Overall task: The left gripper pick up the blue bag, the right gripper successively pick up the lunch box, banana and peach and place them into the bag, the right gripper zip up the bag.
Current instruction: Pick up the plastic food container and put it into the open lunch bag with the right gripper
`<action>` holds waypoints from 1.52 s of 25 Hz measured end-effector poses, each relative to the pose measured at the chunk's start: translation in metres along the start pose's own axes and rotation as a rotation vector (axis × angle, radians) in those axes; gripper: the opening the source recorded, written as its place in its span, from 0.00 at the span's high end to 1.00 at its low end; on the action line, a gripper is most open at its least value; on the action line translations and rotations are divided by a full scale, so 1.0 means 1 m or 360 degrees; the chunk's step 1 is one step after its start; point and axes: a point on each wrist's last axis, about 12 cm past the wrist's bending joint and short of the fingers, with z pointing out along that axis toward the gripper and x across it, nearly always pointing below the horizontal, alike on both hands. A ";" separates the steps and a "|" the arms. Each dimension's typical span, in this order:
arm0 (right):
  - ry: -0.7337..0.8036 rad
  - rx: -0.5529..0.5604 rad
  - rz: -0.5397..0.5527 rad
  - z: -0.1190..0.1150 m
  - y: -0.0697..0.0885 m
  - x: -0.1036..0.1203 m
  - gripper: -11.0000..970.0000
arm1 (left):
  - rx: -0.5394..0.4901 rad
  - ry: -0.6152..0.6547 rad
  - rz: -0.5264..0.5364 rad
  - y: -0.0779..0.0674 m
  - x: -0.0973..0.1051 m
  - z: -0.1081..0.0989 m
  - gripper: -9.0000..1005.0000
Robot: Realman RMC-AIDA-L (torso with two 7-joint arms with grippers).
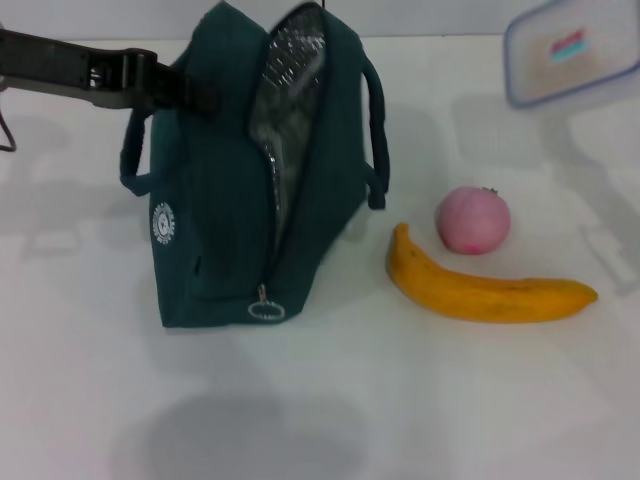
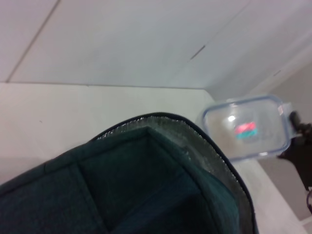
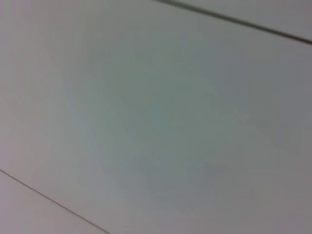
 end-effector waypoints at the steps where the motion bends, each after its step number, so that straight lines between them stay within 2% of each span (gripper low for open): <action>1: -0.0029 -0.0043 0.0004 0.000 0.003 -0.003 0.89 | 0.0016 0.0003 -0.0004 -0.001 0.000 0.000 0.96; 5: -0.0090 -0.0217 0.0058 0.005 0.016 -0.011 0.89 | 0.0056 -0.0016 -0.0002 -0.003 -0.001 -0.001 0.96; 9: -0.0043 -0.0404 0.0125 0.029 0.032 -0.009 0.88 | 0.0075 -0.0024 -0.0009 -0.004 -0.001 0.000 0.96; 16: 0.0195 -0.0666 0.0208 0.082 0.061 0.014 0.88 | 0.0109 -0.0015 -0.0017 -0.006 0.000 0.007 0.96; 21: 0.0391 -0.0737 0.0255 0.100 0.073 0.034 0.88 | 0.0138 -0.0021 -0.0008 -0.010 -0.003 0.012 0.96; 26: 0.0514 -0.0708 0.0277 0.096 0.071 0.046 0.88 | 0.0142 -0.0037 -0.0018 -0.009 -0.001 0.012 0.96; 33: 0.0625 -0.0515 0.0280 0.066 0.051 0.059 0.87 | 0.0197 -0.0059 -0.0046 -0.007 0.002 0.013 0.96; 38: 0.0720 -0.0451 0.0277 0.062 0.046 0.069 0.87 | 0.0198 -0.0058 -0.0056 -0.006 0.004 0.013 0.96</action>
